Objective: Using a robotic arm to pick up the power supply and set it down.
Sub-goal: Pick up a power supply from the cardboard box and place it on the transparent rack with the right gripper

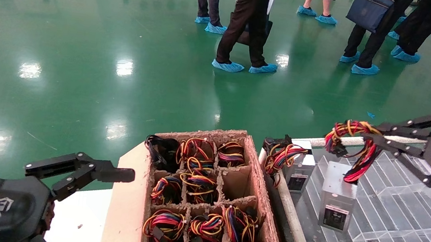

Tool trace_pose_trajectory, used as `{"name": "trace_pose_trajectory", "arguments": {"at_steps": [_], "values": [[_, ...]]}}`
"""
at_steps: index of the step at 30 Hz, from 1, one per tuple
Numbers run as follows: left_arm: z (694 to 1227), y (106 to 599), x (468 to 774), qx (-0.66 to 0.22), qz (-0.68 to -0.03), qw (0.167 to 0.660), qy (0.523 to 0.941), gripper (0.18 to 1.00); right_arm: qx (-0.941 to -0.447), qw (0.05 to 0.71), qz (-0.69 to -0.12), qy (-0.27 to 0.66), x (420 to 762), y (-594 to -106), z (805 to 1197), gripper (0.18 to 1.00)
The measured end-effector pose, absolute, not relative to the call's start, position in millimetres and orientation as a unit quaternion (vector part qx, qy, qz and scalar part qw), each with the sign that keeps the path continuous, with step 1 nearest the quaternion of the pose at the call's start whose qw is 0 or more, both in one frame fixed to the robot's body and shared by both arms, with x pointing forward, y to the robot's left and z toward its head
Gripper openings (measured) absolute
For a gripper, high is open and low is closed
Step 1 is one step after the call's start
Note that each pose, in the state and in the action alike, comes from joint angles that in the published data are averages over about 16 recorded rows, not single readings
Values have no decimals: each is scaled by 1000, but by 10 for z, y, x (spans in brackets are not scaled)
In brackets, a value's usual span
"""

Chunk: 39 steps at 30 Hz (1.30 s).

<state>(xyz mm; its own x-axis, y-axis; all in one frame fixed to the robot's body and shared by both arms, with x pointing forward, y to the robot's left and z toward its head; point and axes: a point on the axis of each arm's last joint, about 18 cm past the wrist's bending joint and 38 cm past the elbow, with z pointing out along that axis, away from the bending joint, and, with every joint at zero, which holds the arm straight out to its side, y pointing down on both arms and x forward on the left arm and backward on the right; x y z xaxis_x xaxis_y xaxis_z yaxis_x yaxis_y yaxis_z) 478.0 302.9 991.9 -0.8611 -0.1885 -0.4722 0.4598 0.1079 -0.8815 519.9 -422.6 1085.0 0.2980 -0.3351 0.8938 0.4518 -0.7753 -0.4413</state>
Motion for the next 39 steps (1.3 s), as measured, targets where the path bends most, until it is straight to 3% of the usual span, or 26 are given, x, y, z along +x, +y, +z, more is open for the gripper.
{"name": "trace_pose_trajectory", "arguments": {"at_steps": [21,39], "values": [[9919,3029,4780,96,-661,245,703,1001,-759,336,-556,-51,5702,-3913,10562,219],[9919,3029,4780,96,-661,245,703,1001,-761,345,-548,-24,5922,-4105,10377,218]]}}
